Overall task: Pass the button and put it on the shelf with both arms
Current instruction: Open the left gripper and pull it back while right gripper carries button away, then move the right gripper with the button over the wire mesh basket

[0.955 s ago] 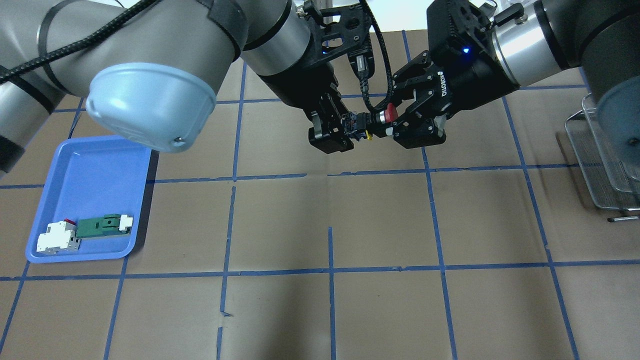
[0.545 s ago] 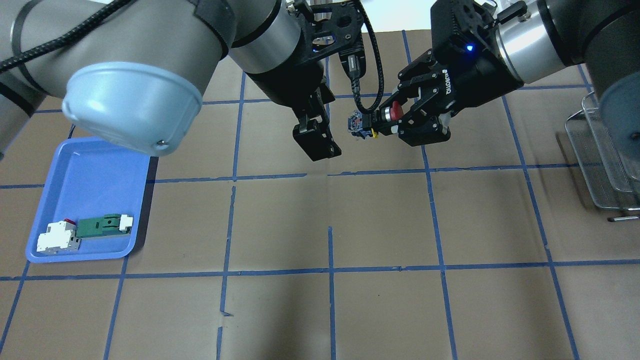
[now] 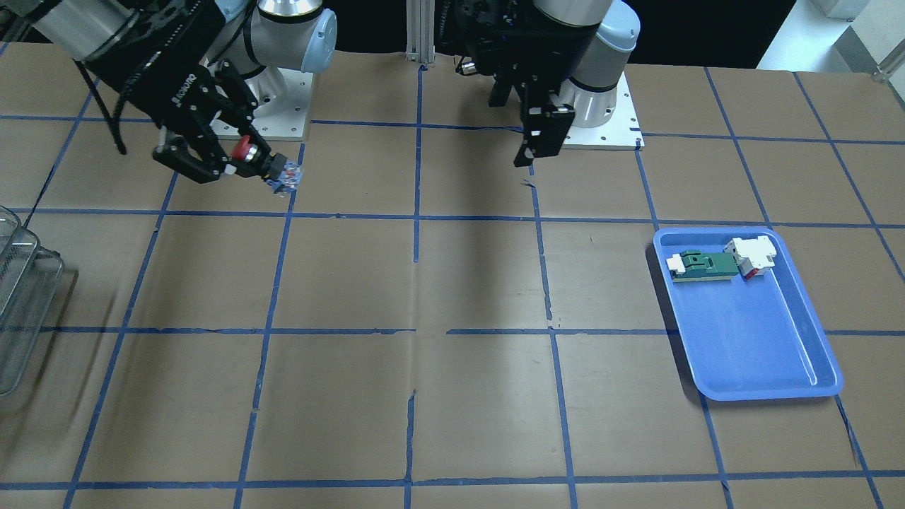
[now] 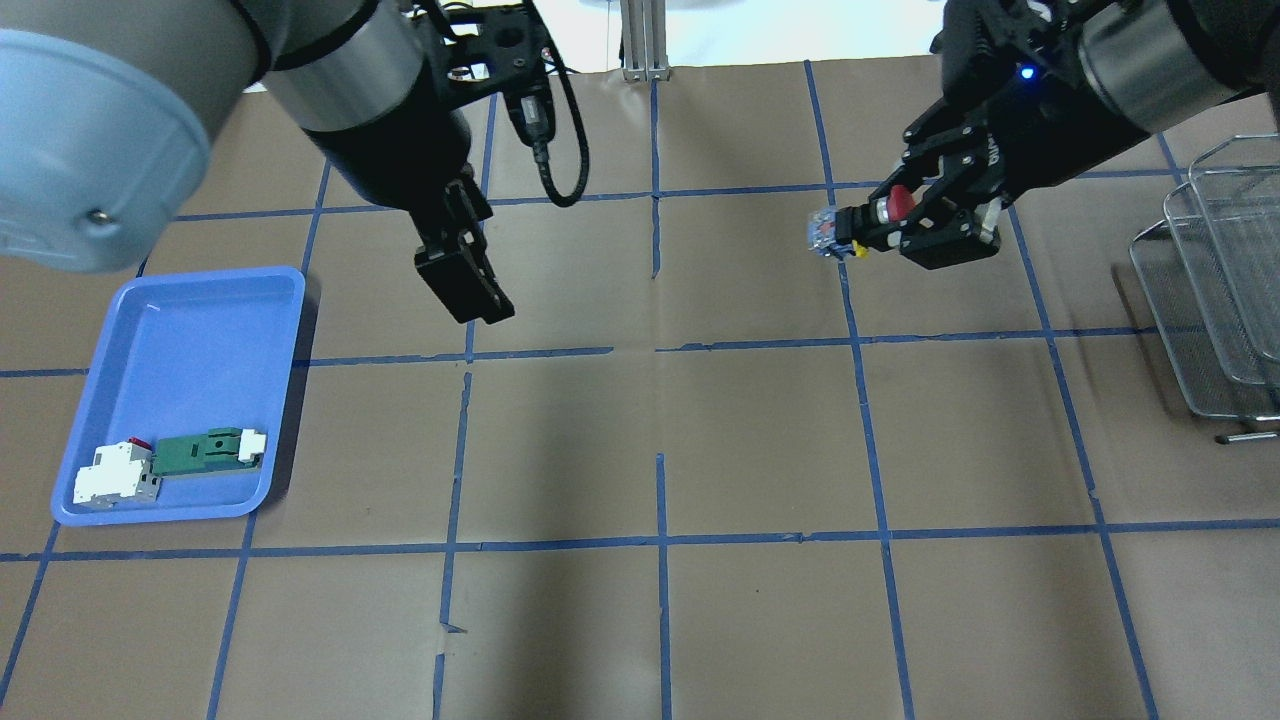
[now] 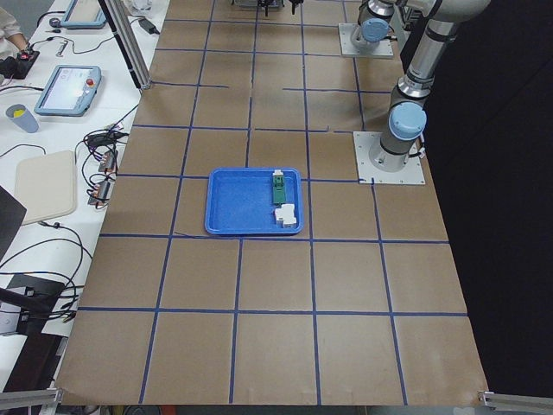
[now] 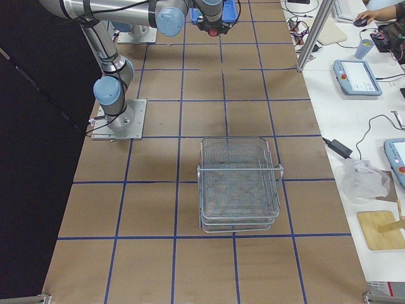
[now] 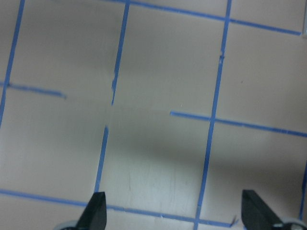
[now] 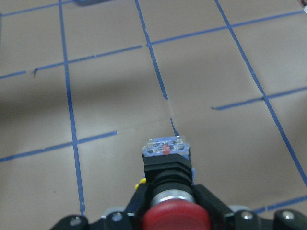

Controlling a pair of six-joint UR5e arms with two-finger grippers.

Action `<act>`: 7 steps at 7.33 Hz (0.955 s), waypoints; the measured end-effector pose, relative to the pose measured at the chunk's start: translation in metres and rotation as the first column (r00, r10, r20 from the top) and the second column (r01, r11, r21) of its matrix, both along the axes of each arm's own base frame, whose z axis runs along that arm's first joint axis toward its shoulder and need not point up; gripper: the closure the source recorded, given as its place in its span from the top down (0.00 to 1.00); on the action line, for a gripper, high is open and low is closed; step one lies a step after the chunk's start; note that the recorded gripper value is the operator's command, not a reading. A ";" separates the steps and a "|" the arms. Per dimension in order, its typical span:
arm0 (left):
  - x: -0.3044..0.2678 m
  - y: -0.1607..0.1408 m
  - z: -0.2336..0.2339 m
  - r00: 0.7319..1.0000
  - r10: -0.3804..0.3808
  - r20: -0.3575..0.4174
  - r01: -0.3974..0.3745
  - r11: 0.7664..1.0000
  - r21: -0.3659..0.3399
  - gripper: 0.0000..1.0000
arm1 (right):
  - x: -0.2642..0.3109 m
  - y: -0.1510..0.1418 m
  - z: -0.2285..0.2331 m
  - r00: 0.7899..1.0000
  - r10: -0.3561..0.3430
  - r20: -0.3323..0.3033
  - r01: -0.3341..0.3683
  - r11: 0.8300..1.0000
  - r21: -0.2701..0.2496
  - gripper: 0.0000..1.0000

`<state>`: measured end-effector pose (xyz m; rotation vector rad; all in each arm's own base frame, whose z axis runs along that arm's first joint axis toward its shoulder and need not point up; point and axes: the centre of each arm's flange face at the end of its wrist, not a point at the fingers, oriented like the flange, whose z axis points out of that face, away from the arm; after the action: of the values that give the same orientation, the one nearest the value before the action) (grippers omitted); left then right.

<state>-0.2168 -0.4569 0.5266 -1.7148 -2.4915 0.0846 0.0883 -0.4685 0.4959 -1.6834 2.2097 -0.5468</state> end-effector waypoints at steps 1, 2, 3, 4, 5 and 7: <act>0.030 -0.008 0.000 0.988 0.137 0.065 -0.137 0.991 0.002 1.00 | -0.022 -0.003 0.005 0.995 -0.051 -0.090 0.053 0.999 0.012 0.00; 0.056 -0.015 0.001 0.956 0.264 0.127 -0.265 0.964 -0.014 1.00 | -0.043 -0.006 0.011 0.977 -0.088 -0.192 0.093 0.996 0.017 0.00; 0.078 -0.020 0.002 0.904 0.398 0.154 -0.398 0.917 -0.033 1.00 | -0.071 -0.009 0.020 0.946 -0.129 -0.299 0.139 0.990 0.013 0.00; 0.093 -0.023 0.003 0.832 0.531 0.162 -0.531 0.846 -0.047 1.00 | -0.102 -0.009 0.029 0.905 -0.175 -0.387 0.193 0.981 0.008 0.00; 0.100 -0.025 0.003 0.738 0.655 0.161 -0.656 0.753 -0.056 1.00 | -0.131 -0.006 0.034 0.864 -0.218 -0.454 0.247 0.969 0.005 0.00; 0.102 -0.026 0.002 0.599 0.787 0.148 -0.788 0.612 -0.065 1.00 | -0.188 0.002 0.039 0.795 -0.311 -0.520 0.355 0.935 -0.015 0.00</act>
<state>-0.1151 -0.4830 0.5289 -0.4661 -3.1580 0.0052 -0.1000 -0.4670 0.5349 -1.5278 2.9005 -0.0617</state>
